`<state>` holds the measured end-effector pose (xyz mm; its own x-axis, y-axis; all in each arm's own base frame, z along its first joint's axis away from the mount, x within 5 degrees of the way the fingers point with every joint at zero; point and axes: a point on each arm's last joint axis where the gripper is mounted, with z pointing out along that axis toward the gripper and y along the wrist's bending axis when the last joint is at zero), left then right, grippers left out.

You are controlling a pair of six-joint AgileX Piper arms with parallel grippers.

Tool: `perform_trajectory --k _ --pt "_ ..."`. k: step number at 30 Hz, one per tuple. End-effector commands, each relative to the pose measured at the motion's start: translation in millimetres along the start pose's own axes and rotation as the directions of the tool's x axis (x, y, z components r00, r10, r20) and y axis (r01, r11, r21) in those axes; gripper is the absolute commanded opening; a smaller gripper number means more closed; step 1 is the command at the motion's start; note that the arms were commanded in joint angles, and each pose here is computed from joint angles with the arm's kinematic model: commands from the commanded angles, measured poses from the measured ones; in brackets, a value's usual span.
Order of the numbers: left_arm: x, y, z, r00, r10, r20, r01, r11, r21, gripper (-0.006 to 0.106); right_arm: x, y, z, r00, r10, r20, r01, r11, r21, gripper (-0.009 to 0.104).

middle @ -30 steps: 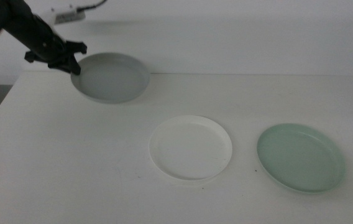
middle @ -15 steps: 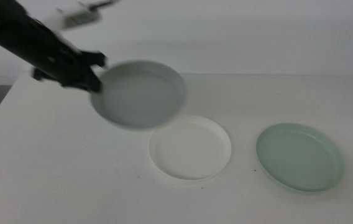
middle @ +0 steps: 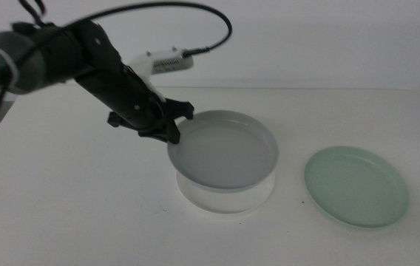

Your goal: Stack the three bowls on top of each other.

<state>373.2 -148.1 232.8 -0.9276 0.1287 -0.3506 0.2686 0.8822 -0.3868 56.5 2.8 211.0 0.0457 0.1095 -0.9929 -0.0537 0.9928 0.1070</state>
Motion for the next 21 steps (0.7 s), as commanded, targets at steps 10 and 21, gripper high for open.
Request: perform_trajectory --k 10,21 --pt "0 3 38 1.000 -0.010 0.002 0.010 1.000 -0.019 -0.002 0 0 0 1.000 -0.012 0.012 0.012 1.000 -0.003 0.093" --pt "3 12 57 0.999 -0.020 -0.039 0.019 0.999 -0.038 -0.002 0 0 0 1.000 -0.012 0.012 0.012 1.000 -0.003 0.093"
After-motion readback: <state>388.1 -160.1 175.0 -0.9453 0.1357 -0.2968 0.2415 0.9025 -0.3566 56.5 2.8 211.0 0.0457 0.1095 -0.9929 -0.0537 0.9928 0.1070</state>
